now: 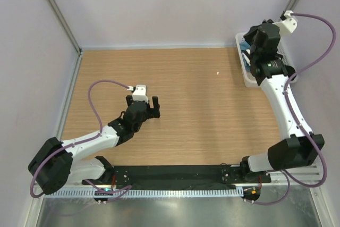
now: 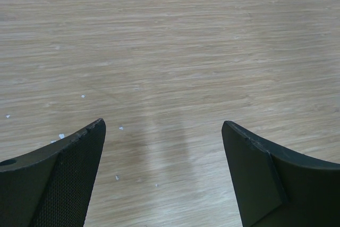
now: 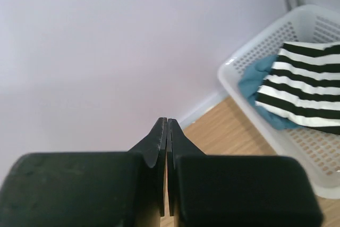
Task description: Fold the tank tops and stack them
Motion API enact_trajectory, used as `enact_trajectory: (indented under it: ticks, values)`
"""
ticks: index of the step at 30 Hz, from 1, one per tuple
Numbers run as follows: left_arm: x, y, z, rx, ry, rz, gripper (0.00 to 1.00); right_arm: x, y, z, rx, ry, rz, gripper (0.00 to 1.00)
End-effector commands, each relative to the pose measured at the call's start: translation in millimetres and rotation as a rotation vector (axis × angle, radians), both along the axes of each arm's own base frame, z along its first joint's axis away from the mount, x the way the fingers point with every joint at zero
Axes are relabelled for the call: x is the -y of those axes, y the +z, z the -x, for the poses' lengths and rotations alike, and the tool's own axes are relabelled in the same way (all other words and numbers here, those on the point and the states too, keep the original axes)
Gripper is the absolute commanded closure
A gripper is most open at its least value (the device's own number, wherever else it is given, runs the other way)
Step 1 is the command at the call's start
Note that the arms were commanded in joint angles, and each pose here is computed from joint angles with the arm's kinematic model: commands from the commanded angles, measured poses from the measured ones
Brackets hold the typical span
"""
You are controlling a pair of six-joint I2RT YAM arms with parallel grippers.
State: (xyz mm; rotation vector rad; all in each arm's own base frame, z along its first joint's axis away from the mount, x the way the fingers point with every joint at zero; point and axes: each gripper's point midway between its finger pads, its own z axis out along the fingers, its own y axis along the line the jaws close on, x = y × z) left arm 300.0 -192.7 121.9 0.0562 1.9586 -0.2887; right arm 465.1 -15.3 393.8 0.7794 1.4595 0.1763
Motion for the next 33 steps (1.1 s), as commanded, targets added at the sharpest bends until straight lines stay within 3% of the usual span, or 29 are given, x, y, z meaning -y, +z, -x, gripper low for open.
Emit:
enact_trajectory:
  ticks: [1, 4, 5, 8, 11, 15, 20, 29, 33]
  values:
    - [1.5, 19.6, -5.9, 0.053, 0.013, 0.023, 0.09, -1.4, 2.7, 5.7, -0.046, 0.013, 0.049, 0.93]
    - [0.7, 17.4, -4.6, 0.051, 0.008, 0.018, 0.09, 5.0, -7.5, 12.0, -0.096, -0.018, 0.058, 0.8]
    - [1.3, 17.4, -4.3, 0.049, 0.006, 0.019, 0.09, 8.4, -9.7, 13.5, -0.099, -0.03, 0.057, 0.65]
    - [3.3, 18.1, -3.5, 0.049, -0.004, 0.028, 0.09, 23.6, -23.2, 16.1, -0.106, -0.083, 0.039, 0.43]
    - [3.9, 17.4, -3.4, 0.048, -0.007, 0.024, 0.09, 39.3, -36.2, 9.3, -0.12, -0.107, 0.0, 0.35]
    - [4.8, 18.8, -3.3, 0.051, -0.01, 0.027, 0.09, 62.9, -57.5, -2.4, -0.147, -0.175, -0.071, 0.01]
    - [6.3, 18.5, -3.0, 0.049, -0.017, 0.03, 0.09, 85.3, -91.6, -22.5, -0.159, -0.22, -0.121, 0.0]
    - [8.4, 18.6, -2.9, 0.047, -0.024, 0.037, 0.09, 102.2, -186.6, -98.4, -0.426, -0.179, -0.21, 0.0]
    - [9.7, 17.4, -2.3, 0.043, -0.029, 0.032, 0.09, 110.4, -220.5, -118.9, -0.445, -0.21, -0.213, 0.0]
